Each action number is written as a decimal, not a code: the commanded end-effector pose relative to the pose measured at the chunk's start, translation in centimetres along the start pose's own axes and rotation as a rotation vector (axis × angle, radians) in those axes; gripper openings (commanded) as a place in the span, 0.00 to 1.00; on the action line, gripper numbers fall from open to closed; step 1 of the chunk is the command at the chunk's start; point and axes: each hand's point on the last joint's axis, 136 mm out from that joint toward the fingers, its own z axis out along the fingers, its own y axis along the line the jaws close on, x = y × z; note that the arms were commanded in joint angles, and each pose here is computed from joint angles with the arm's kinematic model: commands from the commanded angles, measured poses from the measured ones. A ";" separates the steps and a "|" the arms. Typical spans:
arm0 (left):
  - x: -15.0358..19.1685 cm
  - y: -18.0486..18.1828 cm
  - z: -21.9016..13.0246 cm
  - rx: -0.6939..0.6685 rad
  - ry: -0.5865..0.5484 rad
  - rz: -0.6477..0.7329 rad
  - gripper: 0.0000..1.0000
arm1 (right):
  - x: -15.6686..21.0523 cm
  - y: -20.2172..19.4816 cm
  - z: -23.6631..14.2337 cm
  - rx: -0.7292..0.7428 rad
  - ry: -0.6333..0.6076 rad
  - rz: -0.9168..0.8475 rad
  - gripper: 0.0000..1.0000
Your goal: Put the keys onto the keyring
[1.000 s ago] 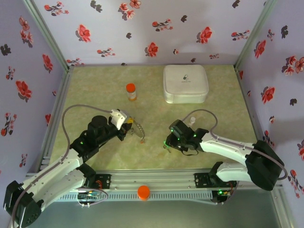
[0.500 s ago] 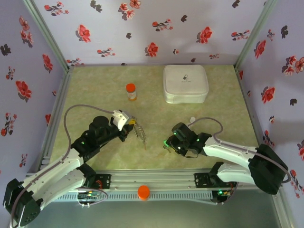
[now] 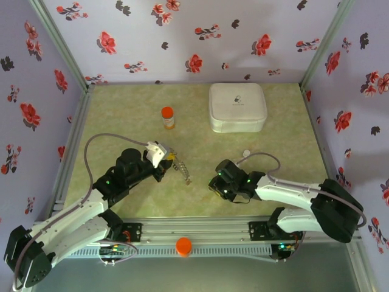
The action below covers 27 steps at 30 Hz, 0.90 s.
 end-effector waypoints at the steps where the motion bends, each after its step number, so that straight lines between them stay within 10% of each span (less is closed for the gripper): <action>1: -1.6 -0.5 -0.3 0.019 -0.065 0.035 0.00 | -0.1 -0.1 0.4 -0.003 -0.008 0.016 0.31; 27: -1.9 -0.6 -0.4 0.021 -0.068 0.043 0.00 | -1.2 -1.2 0.5 0.057 -0.054 0.014 0.32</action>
